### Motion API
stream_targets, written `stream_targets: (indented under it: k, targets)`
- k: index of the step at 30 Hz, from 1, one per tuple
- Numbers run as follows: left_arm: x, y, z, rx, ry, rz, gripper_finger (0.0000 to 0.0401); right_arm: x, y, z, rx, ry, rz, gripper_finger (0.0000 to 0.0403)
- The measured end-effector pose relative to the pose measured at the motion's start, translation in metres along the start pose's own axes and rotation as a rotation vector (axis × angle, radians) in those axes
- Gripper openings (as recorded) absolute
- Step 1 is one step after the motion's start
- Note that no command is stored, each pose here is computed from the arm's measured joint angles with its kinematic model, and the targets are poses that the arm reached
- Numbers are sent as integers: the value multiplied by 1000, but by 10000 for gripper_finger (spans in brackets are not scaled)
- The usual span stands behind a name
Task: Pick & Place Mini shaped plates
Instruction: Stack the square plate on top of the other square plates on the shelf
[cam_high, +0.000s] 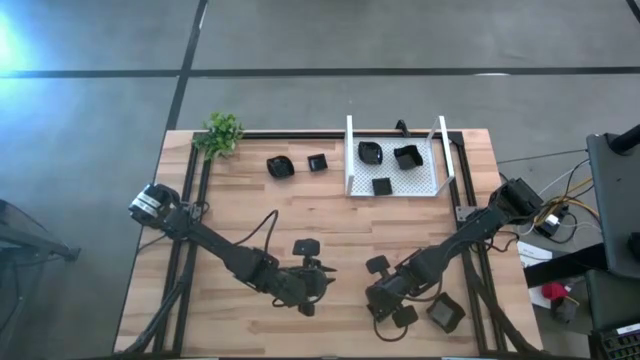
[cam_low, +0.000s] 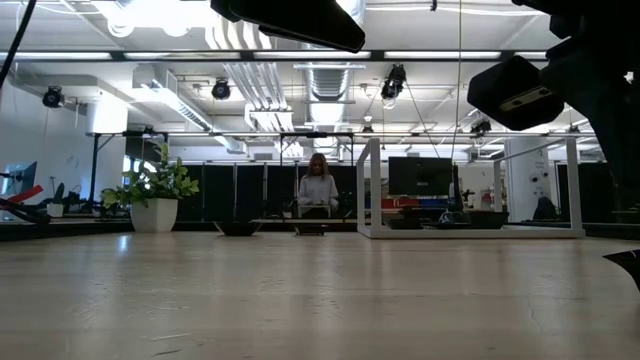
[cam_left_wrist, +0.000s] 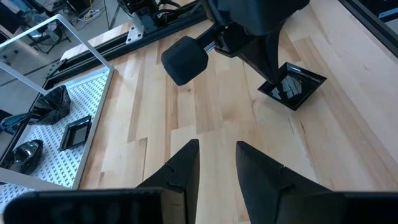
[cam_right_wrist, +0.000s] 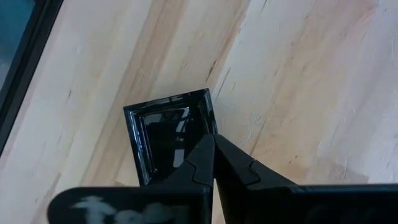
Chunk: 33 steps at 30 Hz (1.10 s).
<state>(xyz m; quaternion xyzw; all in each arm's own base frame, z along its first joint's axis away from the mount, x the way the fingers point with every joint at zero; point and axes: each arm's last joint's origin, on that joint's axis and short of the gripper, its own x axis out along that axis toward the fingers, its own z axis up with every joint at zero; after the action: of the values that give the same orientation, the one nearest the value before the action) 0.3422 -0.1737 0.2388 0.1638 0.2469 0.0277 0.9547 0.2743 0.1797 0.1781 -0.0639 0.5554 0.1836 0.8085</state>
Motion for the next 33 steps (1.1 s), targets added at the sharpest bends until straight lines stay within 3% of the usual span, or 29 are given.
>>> stream_targets:
  k: [19, 33]
  targets:
    - [0, 0, 0, -2, 0, 0, 101, 0, 0, 1, -30, -3, 14, 11]
    - [0, 0, 0, -6, 0, 0, 101, 4, 0, -2, -69, -19, 13, 98]
